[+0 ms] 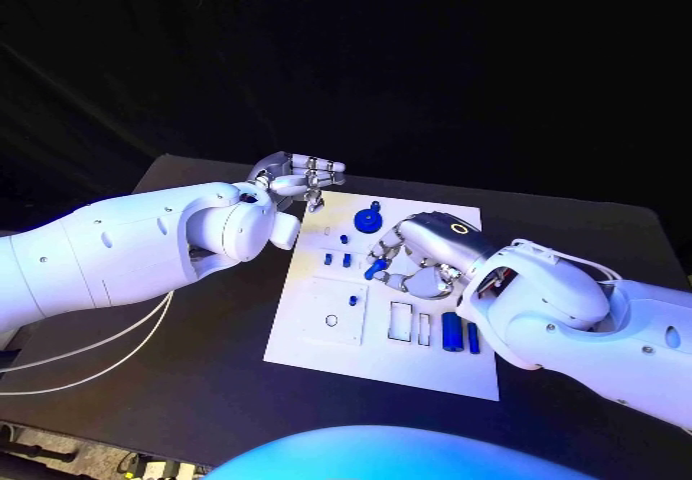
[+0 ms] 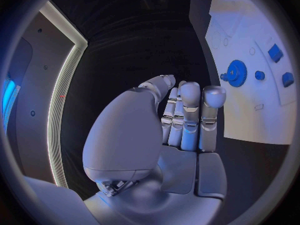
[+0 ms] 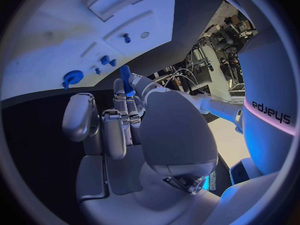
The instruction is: Assemble the parts on the task board
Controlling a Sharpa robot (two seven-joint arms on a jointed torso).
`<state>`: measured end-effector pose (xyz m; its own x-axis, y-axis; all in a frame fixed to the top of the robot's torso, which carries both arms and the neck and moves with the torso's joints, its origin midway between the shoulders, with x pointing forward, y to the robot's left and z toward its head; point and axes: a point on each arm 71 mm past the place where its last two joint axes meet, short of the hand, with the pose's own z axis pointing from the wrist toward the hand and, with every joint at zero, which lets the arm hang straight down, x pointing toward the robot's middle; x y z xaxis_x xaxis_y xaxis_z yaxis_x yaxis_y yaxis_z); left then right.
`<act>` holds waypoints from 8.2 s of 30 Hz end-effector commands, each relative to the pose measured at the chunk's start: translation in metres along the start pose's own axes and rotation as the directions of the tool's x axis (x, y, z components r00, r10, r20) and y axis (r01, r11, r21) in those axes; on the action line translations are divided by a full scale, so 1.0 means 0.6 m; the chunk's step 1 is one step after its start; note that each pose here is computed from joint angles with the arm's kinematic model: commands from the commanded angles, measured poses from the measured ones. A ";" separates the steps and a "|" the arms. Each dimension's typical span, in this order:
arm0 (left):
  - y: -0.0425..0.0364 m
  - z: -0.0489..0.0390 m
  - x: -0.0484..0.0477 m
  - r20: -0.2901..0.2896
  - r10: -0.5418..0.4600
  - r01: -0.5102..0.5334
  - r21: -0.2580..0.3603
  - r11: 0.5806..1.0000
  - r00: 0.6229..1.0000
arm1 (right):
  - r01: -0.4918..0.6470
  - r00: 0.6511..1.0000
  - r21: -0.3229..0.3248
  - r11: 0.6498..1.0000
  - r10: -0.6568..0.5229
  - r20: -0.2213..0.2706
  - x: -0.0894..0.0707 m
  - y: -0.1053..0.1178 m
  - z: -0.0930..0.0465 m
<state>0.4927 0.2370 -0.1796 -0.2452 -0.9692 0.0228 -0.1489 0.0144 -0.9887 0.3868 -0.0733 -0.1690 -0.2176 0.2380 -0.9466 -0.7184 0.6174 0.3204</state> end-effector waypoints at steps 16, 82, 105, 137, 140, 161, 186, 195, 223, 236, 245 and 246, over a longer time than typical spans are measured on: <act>-0.002 0.003 0.014 -0.033 -0.010 0.010 0.005 1.000 0.999 | -0.067 0.991 -0.061 0.996 0.060 -0.123 0.110 0.039 0.048; -0.002 0.002 0.013 -0.033 -0.010 0.010 0.000 1.000 0.999 | 0.006 0.993 -0.017 1.000 -0.008 -0.122 0.130 0.045 0.047; 0.006 -0.003 0.004 -0.027 -0.004 0.004 -0.007 1.000 1.000 | -0.217 0.969 0.467 0.857 0.248 -0.003 0.008 -0.137 -0.166; 0.008 -0.007 0.006 -0.036 -0.004 0.004 -0.011 1.000 0.999 | -0.097 0.978 0.552 0.828 0.182 -0.101 0.101 -0.134 -0.171; 0.009 -0.007 0.005 -0.037 -0.004 0.004 -0.012 1.000 0.999 | -0.091 0.977 0.552 0.829 0.182 -0.113 0.106 -0.133 -0.169; 0.009 -0.009 0.003 -0.041 -0.005 0.004 -0.021 1.000 0.999 | -0.065 0.967 0.561 0.825 0.190 -0.167 0.141 -0.130 -0.154; 0.010 -0.009 0.003 -0.043 -0.006 0.005 -0.023 1.000 0.999 | -0.240 0.967 0.521 0.819 0.246 0.059 0.093 -0.092 -0.147; 0.010 -0.009 0.005 -0.046 -0.006 0.005 -0.023 1.000 0.999 | -0.244 0.953 0.524 0.816 0.302 -0.026 0.111 -0.079 -0.123; 0.009 -0.009 0.005 -0.047 -0.006 0.005 -0.021 1.000 0.999 | -0.241 0.934 0.541 0.806 0.344 -0.097 0.138 -0.077 -0.086; 0.008 -0.010 0.006 -0.061 -0.009 0.008 -0.015 1.000 0.998 | -0.251 0.939 0.526 0.812 0.336 -0.070 0.135 -0.078 -0.084; 0.008 -0.010 0.005 -0.061 -0.009 0.008 -0.015 1.000 0.998 | -0.263 0.941 0.498 0.827 0.334 -0.058 0.127 -0.069 -0.092; 0.008 -0.010 0.004 -0.060 -0.009 0.008 -0.015 1.000 0.998 | -0.262 0.941 0.495 0.829 0.332 -0.058 0.126 -0.069 -0.094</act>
<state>0.4859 0.2386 -0.1852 -0.2821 -0.9589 0.0292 -0.1727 0.0209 -0.9847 0.3638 -0.1245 -0.2586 -0.4965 0.3882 -0.7764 -0.1778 0.8300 0.5287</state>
